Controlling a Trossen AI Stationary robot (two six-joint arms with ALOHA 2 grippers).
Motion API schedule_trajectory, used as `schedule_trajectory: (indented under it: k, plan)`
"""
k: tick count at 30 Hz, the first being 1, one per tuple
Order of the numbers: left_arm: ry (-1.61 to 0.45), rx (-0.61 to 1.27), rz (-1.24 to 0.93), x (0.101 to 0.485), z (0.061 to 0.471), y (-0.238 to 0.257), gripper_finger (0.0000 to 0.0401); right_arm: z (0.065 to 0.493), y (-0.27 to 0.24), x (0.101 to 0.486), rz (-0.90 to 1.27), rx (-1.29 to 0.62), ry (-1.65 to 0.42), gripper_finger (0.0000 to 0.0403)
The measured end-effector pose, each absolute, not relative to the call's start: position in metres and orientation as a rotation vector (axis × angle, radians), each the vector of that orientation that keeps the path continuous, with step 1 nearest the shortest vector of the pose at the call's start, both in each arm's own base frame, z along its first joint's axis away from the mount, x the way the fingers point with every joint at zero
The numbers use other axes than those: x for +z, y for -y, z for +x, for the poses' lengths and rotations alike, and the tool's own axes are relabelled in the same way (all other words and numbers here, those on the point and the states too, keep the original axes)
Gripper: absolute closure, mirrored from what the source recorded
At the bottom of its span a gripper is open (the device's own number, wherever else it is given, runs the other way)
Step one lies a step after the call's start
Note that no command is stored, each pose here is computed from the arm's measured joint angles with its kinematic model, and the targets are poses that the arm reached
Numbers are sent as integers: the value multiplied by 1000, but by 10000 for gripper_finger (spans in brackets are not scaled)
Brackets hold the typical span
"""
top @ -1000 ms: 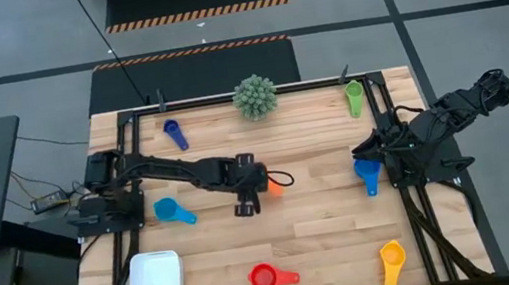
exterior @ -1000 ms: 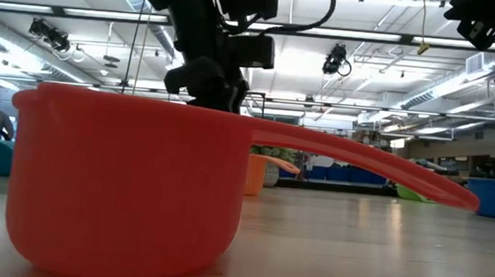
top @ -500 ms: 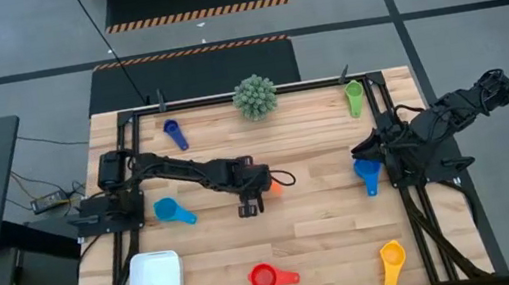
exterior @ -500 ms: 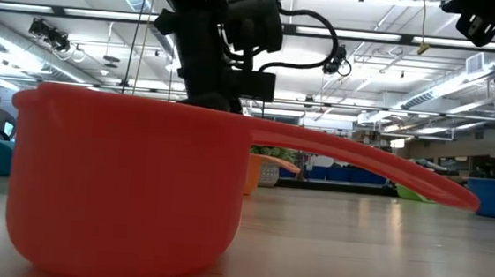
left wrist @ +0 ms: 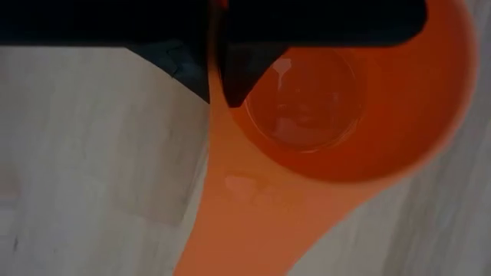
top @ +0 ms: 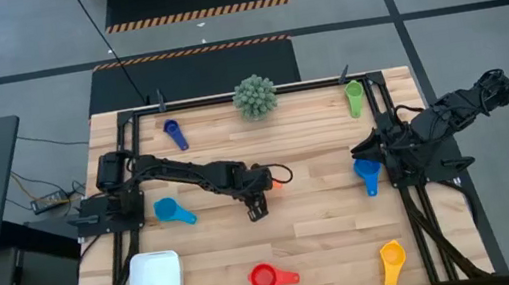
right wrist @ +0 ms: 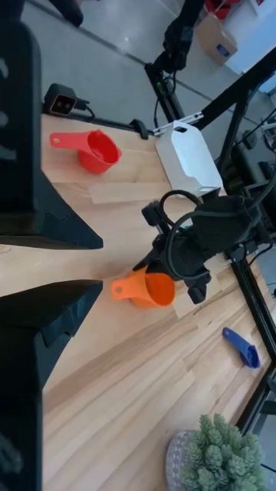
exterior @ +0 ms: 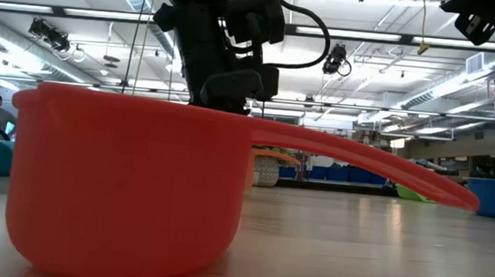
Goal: Nest measuring cups in basket
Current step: Adjust the orange measuring cup, then stack the blue measuring cup on top of the orange measuring cup
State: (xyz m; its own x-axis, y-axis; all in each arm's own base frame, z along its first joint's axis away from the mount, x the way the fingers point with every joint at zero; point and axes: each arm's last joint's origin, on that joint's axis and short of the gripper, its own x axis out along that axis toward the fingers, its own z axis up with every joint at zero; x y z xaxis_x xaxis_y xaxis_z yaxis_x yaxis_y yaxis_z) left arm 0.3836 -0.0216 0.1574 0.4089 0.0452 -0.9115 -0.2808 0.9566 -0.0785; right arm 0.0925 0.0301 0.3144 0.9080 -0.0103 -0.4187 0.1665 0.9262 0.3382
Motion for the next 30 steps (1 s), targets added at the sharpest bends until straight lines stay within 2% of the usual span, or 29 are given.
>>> schedule_trajectory:
  k: [14, 23, 30]
  plan:
    - [-1109, 167, -228, 157, 387, 21, 288, 92, -30, 314, 345, -88, -429, 322]
    - [-1059, 86, -257, 183, 402, 20, 280, 90, -29, 308, 310, -96, -492, 322]
    - [-1084, 25, -107, 223, 410, 19, 280, 83, -27, 305, 284, -104, -605, 322]
